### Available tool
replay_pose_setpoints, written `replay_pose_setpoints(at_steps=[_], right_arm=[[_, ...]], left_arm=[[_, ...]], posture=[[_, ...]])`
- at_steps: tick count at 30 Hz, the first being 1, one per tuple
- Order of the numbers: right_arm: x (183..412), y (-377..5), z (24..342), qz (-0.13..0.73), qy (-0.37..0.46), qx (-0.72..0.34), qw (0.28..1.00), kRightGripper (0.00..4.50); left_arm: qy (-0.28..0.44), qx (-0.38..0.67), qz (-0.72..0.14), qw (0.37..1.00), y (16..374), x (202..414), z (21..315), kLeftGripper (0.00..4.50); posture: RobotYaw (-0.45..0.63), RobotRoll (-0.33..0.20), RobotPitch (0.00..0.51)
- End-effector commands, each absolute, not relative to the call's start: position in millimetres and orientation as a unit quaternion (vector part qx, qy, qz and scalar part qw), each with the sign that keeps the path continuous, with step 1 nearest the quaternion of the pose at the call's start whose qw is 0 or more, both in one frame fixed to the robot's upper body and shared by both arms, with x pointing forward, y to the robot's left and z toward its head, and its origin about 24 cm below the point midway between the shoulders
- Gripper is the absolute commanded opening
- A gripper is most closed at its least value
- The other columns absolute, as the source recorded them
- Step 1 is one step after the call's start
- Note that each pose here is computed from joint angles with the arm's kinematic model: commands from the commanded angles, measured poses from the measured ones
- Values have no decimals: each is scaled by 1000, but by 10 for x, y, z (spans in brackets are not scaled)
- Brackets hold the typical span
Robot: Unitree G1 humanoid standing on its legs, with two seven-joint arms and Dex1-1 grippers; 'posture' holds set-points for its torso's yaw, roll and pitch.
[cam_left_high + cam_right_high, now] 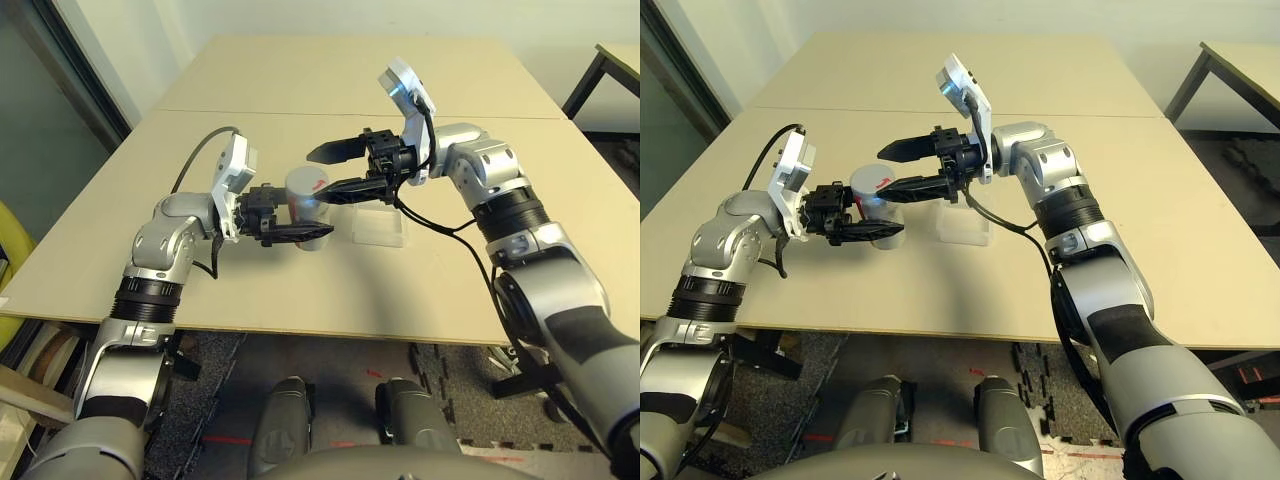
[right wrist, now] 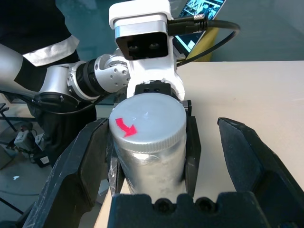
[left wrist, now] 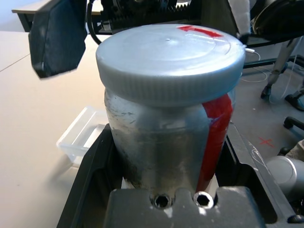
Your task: Pour the medicine from the bottle into the box.
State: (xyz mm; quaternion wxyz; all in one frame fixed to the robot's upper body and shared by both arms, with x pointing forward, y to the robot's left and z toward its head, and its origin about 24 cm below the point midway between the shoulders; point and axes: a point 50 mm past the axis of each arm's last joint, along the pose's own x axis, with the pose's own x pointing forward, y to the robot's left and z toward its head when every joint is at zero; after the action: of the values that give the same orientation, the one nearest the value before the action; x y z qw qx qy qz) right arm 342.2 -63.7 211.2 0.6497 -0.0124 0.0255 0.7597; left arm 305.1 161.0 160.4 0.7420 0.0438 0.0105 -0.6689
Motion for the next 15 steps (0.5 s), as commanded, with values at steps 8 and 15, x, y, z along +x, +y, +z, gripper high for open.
replay_pose_setpoints(at_steps=[8, 15], right_arm=[[3253, -496, 2205, 766, -10, 0, 643, 4500], [3233, -394, 2235, 766, -19, 6, 643, 4500]], left_arm=[[4, 57, -673, 737, 1578, 3097, 1632, 2827], [4, 57, -676, 735, 1554, 3102, 1618, 2827]], posture=[[-56, 0, 35], [-59, 0, 35]])
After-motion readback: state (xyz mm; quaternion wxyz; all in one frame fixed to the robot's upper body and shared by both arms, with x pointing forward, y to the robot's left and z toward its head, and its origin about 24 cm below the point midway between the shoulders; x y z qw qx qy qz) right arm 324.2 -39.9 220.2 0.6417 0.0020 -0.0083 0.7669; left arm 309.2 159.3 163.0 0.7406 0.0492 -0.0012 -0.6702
